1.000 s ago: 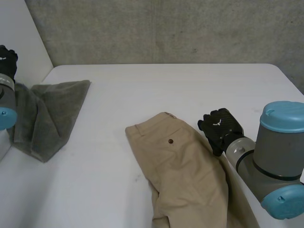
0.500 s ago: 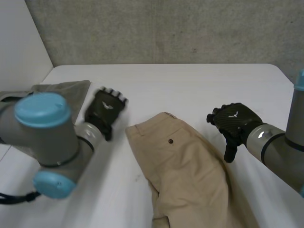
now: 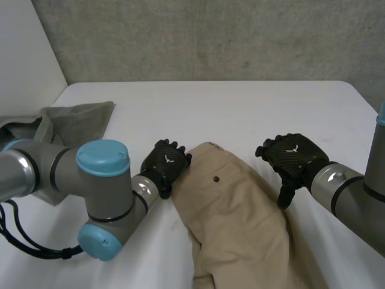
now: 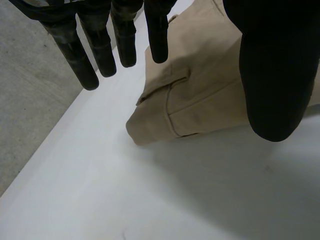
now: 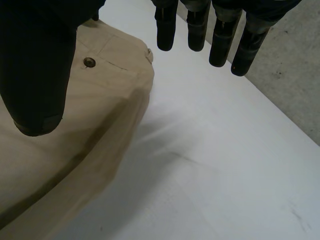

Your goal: Fold the laundry.

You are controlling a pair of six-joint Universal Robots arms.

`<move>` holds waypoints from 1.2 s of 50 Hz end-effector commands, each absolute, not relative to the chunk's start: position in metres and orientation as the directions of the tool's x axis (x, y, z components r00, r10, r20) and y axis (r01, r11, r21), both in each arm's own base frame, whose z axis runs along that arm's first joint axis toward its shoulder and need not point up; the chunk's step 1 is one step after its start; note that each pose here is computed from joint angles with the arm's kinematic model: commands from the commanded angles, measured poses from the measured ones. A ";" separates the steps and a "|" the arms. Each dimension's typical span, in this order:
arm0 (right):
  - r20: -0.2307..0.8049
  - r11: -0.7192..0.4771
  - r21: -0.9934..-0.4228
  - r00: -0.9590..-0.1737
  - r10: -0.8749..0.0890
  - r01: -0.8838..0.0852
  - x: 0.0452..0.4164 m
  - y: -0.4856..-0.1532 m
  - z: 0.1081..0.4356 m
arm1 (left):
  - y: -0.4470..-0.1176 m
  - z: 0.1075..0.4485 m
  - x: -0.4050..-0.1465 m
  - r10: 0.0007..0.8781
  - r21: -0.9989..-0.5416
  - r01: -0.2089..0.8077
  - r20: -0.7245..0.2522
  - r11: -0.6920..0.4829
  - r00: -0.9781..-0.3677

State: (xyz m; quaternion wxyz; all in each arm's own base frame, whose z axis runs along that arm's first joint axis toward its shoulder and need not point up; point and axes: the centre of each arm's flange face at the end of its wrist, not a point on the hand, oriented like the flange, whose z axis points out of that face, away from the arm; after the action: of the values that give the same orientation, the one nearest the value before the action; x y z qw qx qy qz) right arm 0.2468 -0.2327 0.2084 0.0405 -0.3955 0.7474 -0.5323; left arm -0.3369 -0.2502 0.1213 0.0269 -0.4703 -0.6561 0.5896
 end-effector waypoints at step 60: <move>0.282 0.193 -0.893 -0.841 -0.461 -0.406 0.207 -0.283 0.220 | -0.199 0.195 -0.438 0.705 -0.828 0.196 -0.552 -0.525 -0.446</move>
State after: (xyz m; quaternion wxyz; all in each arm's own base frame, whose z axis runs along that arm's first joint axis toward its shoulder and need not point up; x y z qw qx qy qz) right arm 0.2075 -0.2822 0.2187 0.0249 -0.2756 0.7746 -0.5687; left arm -0.4458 -0.1995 0.1802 0.1956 -0.5053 -0.4368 0.7181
